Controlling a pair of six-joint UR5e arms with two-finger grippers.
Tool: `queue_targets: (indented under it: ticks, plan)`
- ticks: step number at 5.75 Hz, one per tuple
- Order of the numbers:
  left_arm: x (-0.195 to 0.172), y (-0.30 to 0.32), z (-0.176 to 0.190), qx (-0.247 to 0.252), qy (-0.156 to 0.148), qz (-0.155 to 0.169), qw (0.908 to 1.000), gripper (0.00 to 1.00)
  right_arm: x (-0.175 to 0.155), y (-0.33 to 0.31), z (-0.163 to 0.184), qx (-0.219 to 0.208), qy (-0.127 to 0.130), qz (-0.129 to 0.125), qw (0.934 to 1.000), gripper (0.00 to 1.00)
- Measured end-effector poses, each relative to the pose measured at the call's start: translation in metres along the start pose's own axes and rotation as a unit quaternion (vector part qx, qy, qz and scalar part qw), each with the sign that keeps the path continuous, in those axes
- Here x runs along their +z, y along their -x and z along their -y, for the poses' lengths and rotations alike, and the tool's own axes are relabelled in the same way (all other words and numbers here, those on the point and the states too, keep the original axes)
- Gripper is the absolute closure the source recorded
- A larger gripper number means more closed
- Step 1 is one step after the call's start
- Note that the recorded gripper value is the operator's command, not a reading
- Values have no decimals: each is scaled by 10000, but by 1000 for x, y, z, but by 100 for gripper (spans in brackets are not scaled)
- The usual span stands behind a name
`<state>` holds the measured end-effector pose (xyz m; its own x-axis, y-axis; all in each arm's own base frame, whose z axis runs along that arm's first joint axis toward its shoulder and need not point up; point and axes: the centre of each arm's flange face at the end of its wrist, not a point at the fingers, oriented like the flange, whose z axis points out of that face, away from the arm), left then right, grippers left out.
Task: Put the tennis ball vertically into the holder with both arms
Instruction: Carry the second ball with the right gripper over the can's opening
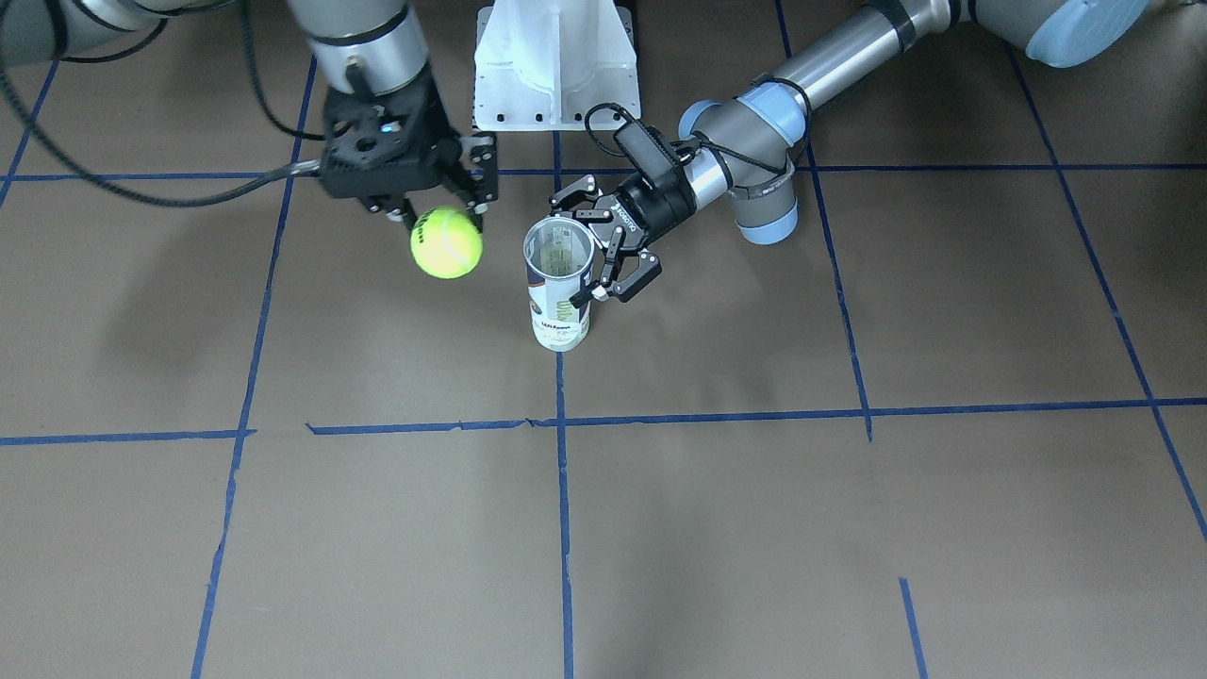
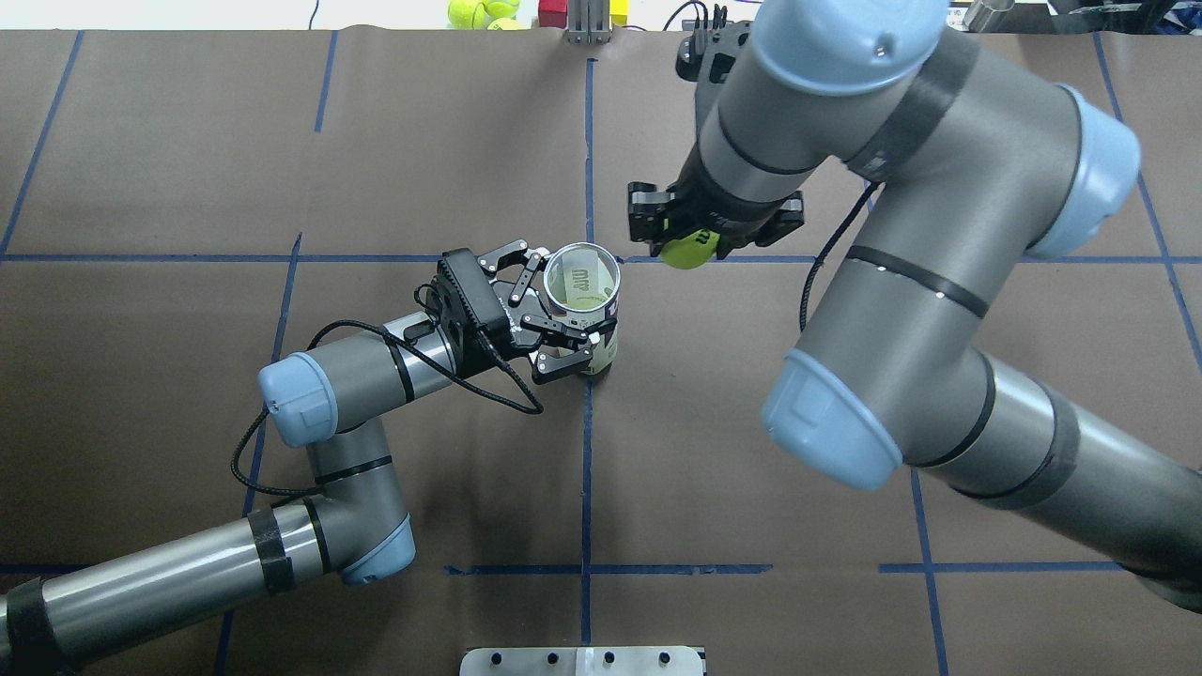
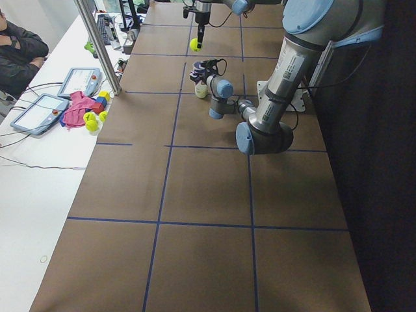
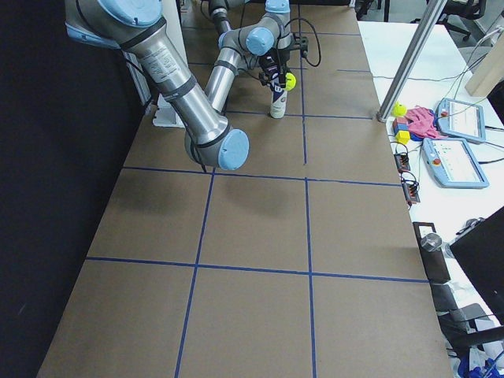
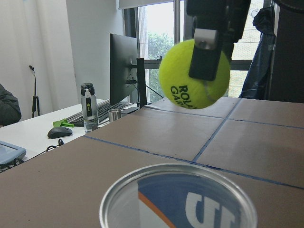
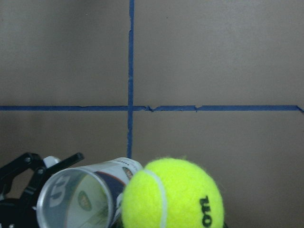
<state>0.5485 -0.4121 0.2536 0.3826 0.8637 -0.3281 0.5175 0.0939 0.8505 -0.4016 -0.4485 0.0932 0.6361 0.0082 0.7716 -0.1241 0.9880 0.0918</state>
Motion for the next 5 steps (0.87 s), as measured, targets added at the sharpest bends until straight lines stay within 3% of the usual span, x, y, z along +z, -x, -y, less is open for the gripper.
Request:
queue_targets:
  ticks: [3,4,5]
  plan:
    - [1,-1,1,-3,-6,-7,10000,4,1,67,0,275,6,-43,9996,78]
    - [2,-2,2,-6,-19,-11,10000,4,1,76,2,325,2,-49,9995,51]
    - [2,-2,3,-5,-23,-11,10000,4,1,79,2,342,-5,-51,9994,2]
